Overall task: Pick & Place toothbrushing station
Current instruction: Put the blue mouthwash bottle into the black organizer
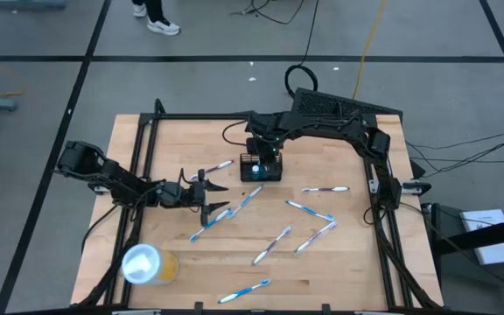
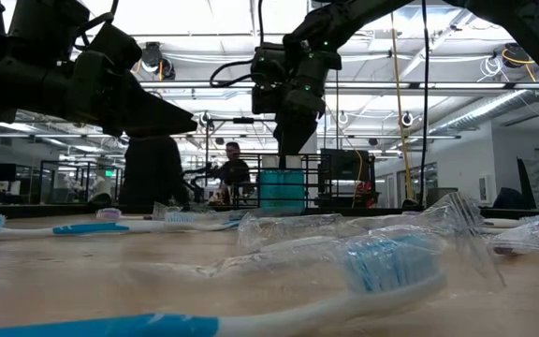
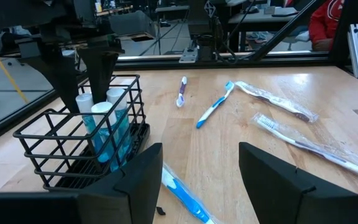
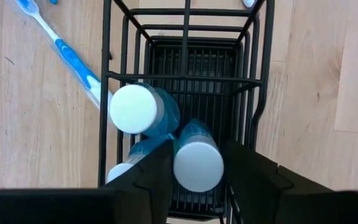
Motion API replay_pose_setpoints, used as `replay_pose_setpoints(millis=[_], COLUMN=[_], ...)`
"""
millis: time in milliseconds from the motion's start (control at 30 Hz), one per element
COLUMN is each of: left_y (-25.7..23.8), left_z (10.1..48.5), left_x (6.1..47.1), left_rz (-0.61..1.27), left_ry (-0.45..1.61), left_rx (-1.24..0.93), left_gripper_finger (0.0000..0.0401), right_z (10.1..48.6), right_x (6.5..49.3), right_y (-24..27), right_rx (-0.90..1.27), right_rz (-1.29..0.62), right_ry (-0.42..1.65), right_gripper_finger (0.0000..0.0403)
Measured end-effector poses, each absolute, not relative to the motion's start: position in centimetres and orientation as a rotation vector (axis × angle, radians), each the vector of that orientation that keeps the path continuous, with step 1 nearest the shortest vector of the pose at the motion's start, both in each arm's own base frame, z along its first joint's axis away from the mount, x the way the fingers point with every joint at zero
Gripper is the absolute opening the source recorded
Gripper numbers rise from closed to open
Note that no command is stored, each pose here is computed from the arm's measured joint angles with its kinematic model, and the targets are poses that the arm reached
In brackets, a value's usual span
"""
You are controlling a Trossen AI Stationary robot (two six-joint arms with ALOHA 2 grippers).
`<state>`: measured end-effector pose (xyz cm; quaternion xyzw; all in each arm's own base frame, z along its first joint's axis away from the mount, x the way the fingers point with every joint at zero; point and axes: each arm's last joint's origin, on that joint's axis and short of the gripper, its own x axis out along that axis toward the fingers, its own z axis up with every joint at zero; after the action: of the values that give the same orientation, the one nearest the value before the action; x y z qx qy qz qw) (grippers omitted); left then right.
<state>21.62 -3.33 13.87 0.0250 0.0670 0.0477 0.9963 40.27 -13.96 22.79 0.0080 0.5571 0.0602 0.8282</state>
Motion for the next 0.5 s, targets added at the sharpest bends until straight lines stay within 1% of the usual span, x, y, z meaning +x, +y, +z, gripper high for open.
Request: replay_pose_setpoints(millis=[133, 500], left_y=[-3.33, -3.33], left_z=[13.87, 13.85], left_x=[21.62, 21.62], left_rz=[0.095, 0.095], left_ry=[0.134, 0.136], left_rx=[0.050, 0.051], left_gripper_finger=[0.0216, 0.0216], right_z=[22.81, 22.99], right_x=[40.27, 40.25], right_y=[-13.94, -13.82], right_rx=[0.016, -0.007], right_rz=[0.128, 0.122], right_ry=[1.182, 1.189], right_gripper_finger=[0.0153, 0.0157])
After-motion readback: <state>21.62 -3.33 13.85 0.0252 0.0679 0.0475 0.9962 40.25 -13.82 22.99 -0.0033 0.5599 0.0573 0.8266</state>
